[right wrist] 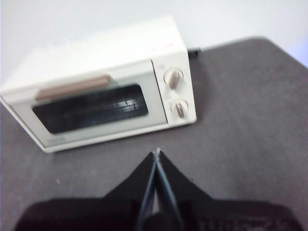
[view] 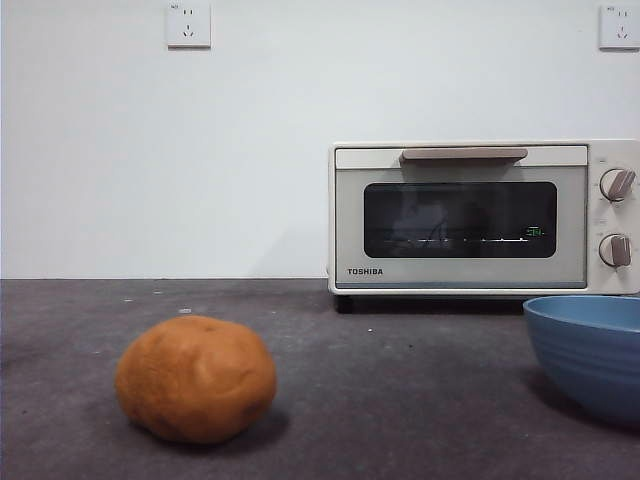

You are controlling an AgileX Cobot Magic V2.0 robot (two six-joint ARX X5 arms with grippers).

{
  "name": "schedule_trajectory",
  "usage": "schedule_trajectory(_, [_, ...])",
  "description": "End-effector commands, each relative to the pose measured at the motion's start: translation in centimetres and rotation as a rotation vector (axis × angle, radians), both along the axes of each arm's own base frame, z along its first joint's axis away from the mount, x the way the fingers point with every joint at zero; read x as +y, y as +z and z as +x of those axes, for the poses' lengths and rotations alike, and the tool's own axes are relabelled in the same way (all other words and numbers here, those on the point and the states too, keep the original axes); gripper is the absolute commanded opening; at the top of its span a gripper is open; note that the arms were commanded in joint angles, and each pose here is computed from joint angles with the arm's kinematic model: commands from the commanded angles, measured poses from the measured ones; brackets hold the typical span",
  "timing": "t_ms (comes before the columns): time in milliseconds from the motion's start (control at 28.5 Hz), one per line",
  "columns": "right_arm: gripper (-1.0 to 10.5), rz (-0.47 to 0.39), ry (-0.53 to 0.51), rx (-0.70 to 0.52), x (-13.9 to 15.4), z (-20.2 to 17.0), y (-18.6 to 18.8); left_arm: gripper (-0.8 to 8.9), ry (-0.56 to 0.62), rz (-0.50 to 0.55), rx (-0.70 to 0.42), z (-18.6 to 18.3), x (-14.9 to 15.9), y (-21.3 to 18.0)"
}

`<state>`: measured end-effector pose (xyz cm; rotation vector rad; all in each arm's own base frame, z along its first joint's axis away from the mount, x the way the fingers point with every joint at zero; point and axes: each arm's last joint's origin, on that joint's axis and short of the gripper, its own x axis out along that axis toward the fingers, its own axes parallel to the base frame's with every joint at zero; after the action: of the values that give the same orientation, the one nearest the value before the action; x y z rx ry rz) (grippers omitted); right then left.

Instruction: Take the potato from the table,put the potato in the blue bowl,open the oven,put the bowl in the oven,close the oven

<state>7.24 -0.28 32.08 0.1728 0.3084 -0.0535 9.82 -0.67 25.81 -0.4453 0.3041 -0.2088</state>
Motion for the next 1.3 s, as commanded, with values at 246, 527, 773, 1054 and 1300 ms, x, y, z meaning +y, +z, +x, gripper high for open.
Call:
schedule_trajectory(246, [0.0,-0.019,0.056,0.002,0.0,2.7,3.6,-0.05,-0.173,-0.064,0.188,2.2,-0.4,3.6])
schedule_trajectory(527, [0.0,0.095,0.385,0.210,1.4,6.0,3.5,-0.05,-0.322,0.019,0.366,4.0,-0.7,5.3])
schedule_trajectory(773, [0.0,0.065,0.602,0.370,4.7,8.5,2.4,-0.05,-0.385,0.099,0.408,4.9,-1.3,5.4])
schedule_trajectory(1054, [0.0,-0.026,0.822,0.627,12.1,10.7,-1.4,-0.06,-0.515,0.208,0.477,4.3,-3.7,4.7])
schedule_trajectory(1300, [0.5,-0.119,0.996,0.756,19.2,11.9,-2.4,-0.05,-0.758,0.294,0.483,2.6,-6.6,4.4])
